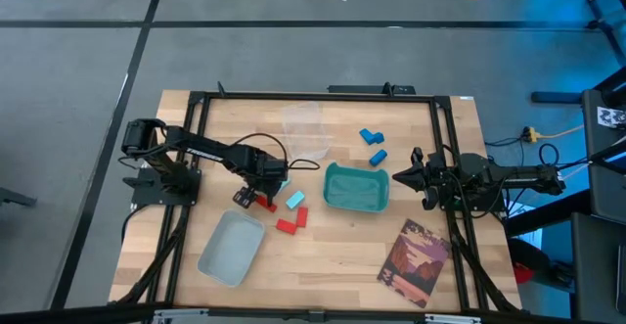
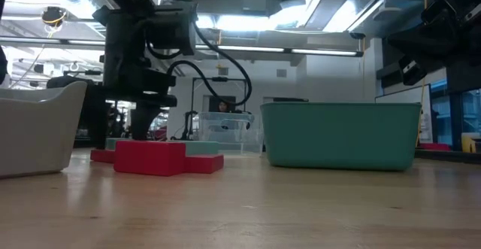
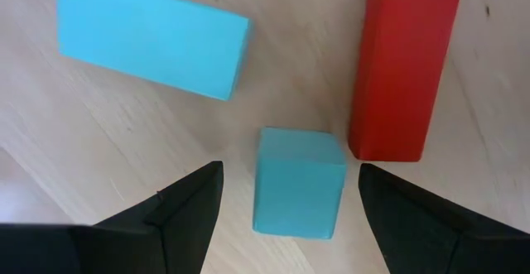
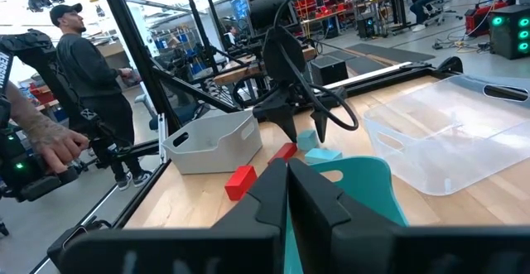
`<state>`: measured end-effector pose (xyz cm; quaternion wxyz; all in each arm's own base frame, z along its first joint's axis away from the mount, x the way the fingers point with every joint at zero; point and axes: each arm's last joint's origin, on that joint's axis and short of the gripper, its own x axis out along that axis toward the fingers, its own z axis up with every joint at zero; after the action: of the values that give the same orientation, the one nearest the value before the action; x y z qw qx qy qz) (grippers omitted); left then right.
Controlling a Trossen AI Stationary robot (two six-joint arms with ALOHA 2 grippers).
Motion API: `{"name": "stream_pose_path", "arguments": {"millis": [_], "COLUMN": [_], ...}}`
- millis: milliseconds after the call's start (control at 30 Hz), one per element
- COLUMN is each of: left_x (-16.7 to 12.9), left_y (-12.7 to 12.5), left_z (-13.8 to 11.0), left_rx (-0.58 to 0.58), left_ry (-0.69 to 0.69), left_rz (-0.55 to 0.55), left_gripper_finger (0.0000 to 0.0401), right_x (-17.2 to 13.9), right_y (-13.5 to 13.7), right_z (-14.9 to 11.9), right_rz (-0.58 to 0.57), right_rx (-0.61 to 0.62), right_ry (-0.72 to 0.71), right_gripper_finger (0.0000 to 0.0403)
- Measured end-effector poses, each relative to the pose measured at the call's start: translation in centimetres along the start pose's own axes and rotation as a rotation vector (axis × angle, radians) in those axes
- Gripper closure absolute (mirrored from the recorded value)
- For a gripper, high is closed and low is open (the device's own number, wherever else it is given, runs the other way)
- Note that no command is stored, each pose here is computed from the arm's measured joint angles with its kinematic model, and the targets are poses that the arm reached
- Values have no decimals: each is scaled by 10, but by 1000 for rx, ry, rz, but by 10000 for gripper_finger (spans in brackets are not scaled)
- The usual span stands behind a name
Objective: Sort & place blocks by color
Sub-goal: Put the light blue block into the transparent bin
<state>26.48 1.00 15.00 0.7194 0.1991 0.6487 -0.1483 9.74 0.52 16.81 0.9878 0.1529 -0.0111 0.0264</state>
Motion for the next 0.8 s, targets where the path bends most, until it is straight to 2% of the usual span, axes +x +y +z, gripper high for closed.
{"name": "stream_pose_path", "arguments": {"millis": [267, 633, 800], "left_x": [0, 0, 0], "left_y": [2, 6, 6], "left_z": [0, -3, -3], "left_rx": [-2, -26, 8], "left_ry": [14, 1, 1], "left_rz": [54, 3, 2], "left_gripper_finger": [126, 128, 154], "right_x": [0, 0, 0], "right_y": [0, 0, 0], "right_z": [0, 0, 0], "right_rz": [0, 0, 0], "right_rx": [0, 0, 0], "right_ry": [0, 0, 0], "right_gripper_finger": [385, 385, 385]}}
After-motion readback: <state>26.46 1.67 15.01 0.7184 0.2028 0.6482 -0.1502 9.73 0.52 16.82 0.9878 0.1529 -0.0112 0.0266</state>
